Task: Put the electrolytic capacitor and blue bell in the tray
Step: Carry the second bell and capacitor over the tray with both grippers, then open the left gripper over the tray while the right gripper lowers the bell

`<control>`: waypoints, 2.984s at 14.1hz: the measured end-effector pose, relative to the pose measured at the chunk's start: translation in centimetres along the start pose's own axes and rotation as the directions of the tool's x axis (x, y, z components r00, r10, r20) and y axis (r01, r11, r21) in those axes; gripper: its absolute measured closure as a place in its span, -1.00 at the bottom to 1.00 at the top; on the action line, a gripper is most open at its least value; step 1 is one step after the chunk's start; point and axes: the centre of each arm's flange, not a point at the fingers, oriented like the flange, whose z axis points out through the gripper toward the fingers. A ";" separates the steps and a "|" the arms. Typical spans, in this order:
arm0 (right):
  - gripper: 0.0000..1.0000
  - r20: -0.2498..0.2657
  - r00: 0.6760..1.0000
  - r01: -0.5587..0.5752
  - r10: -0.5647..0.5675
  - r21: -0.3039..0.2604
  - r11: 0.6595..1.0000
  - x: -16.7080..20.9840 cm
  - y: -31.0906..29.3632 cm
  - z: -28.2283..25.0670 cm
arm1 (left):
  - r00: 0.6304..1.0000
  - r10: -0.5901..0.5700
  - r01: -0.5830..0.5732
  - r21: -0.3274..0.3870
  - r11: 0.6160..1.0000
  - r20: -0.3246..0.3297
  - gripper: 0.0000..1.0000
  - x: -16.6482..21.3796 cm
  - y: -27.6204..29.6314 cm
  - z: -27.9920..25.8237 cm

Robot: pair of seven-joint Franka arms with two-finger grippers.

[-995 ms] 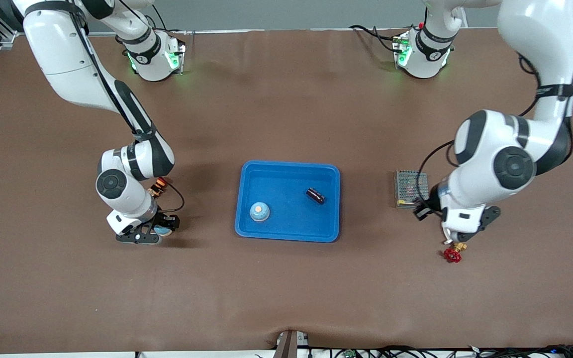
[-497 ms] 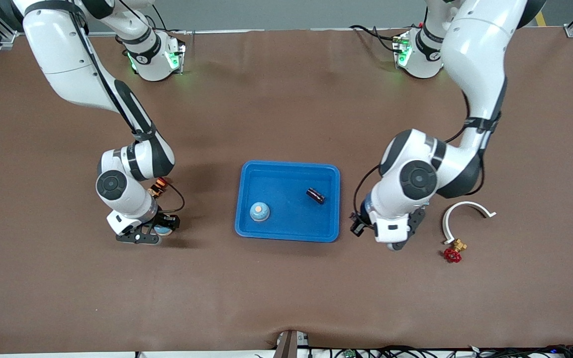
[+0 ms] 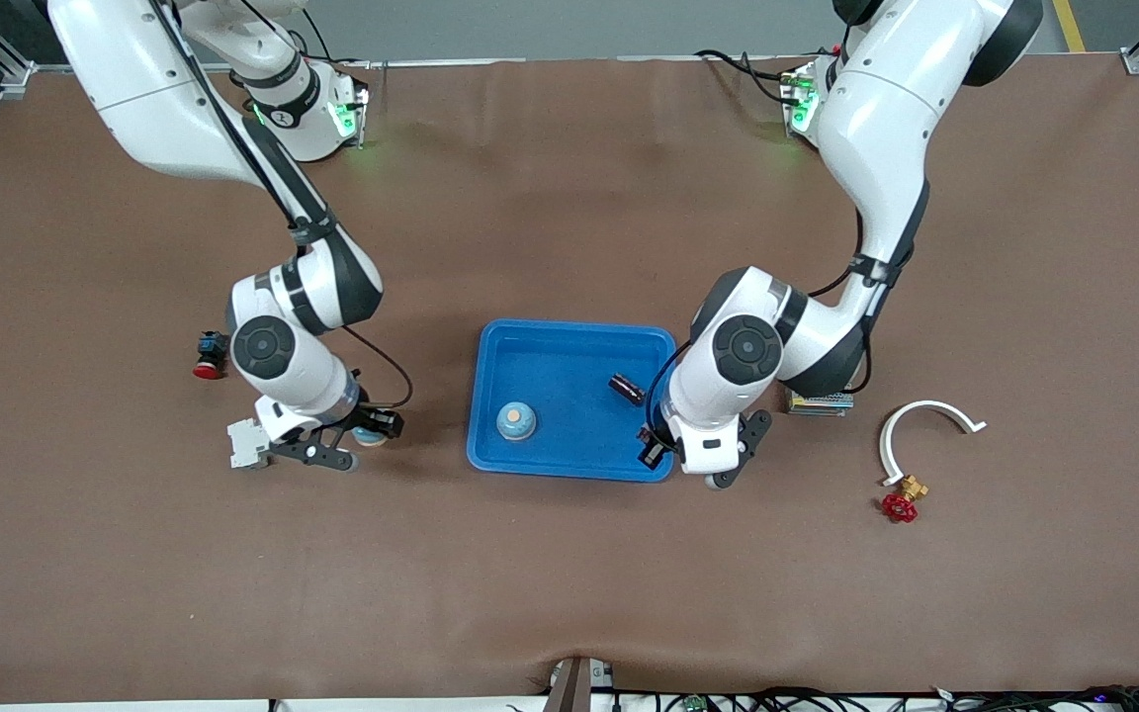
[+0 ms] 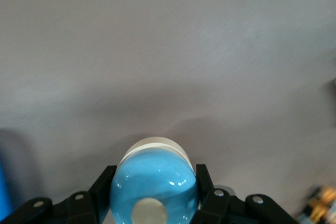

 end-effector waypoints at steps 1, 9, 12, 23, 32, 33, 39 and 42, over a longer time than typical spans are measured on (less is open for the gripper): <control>-0.31 0.014 1.000 -0.024 0.024 0.004 1.000 -0.9 -1.1 -0.1 | 1.000 -0.001 0.001 -0.012 1.000 0.000 0.31 -0.3 0.1 0.6; -0.31 0.086 0.980 -0.181 0.178 0.031 0.983 -7.6 -8.6 -2.5 | 1.000 -0.024 0.024 0.012 1.000 0.010 0.31 -0.2 -0.9 5.6; -0.31 0.102 0.972 -0.213 0.210 0.027 0.977 -9.8 -10.4 -2.3 | 1.000 -0.028 0.028 0.025 0.999 0.013 0.31 -0.9 -1.2 6.6; -0.31 0.109 0.964 -0.245 0.242 0.009 0.970 -15.8 -15.1 -2.1 | 0.999 -0.033 0.033 0.038 0.999 0.010 0.13 -1.3 -1.4 7.4; -0.31 0.066 0.967 -0.248 0.247 0.016 0.969 -16.9 -15.5 0.6 | 0.999 -0.029 0.029 0.027 0.999 -0.033 -1.00 1.3 0.0 1.5; -0.31 0.065 0.968 -0.246 0.244 0.020 0.969 -16.9 -15.4 1.2 | 0.999 -0.015 0.017 0.038 0.999 -0.036 -1.00 1.6 0.0 -0.2; -0.31 0.012 0.963 -0.269 0.269 0.011 0.963 -17.2 -15.7 4.3 | 0.995 0.087 -0.082 0.106 0.991 -0.045 -1.00 8.2 -1.8 -12.2; -0.31 0.008 0.961 -0.275 0.275 0.016 0.961 -16.8 -15.9 4.3 | 0.991 0.134 -0.132 0.116 0.985 -0.015 -1.00 11.3 -3.1 -15.1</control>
